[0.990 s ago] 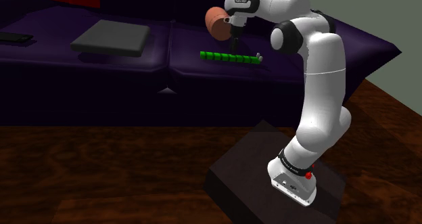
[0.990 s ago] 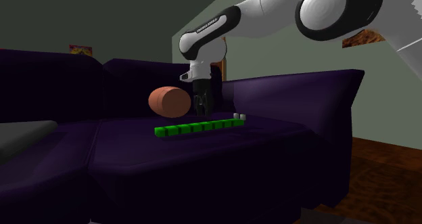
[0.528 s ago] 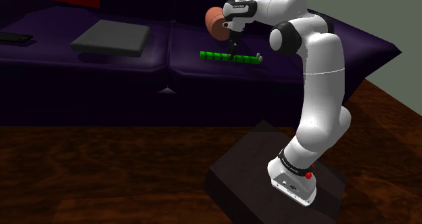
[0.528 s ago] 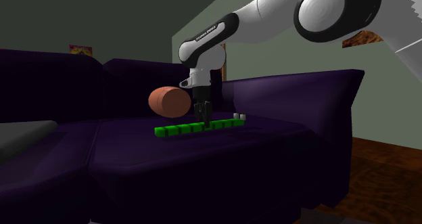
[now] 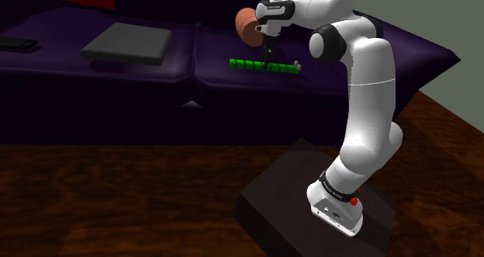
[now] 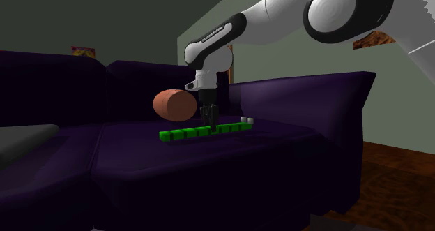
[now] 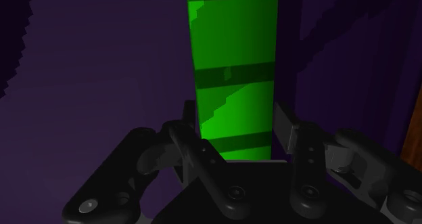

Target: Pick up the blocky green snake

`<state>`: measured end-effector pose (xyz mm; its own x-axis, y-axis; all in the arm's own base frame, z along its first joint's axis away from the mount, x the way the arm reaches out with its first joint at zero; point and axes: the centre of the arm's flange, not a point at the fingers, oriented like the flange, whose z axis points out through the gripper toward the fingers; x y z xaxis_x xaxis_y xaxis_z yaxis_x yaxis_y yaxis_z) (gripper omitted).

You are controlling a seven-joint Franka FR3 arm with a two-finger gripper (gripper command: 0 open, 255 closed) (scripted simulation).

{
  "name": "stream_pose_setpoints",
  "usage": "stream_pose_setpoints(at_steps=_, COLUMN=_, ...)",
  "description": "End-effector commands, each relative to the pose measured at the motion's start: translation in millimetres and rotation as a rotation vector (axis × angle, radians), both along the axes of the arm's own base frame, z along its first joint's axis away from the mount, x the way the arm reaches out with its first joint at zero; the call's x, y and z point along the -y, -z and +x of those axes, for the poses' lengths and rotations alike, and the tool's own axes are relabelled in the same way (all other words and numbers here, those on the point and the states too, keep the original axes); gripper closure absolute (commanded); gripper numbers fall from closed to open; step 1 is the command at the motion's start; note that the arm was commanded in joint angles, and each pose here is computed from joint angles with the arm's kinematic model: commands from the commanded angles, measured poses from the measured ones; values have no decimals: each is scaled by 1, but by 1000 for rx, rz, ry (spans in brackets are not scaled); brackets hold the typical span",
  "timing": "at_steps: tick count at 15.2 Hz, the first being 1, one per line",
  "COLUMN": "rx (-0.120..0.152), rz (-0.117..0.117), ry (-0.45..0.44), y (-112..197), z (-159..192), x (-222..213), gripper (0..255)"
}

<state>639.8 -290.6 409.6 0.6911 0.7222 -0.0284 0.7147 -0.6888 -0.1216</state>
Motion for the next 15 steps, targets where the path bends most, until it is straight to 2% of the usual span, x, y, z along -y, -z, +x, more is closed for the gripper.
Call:
stream_pose_setpoints(at_steps=1, rx=-2, rz=1, ry=1, y=1, z=0, x=0, gripper=255)
stream_pose_setpoints(at_steps=15, rx=-2, rz=1, ry=1, y=-73, z=0, x=0, gripper=255)
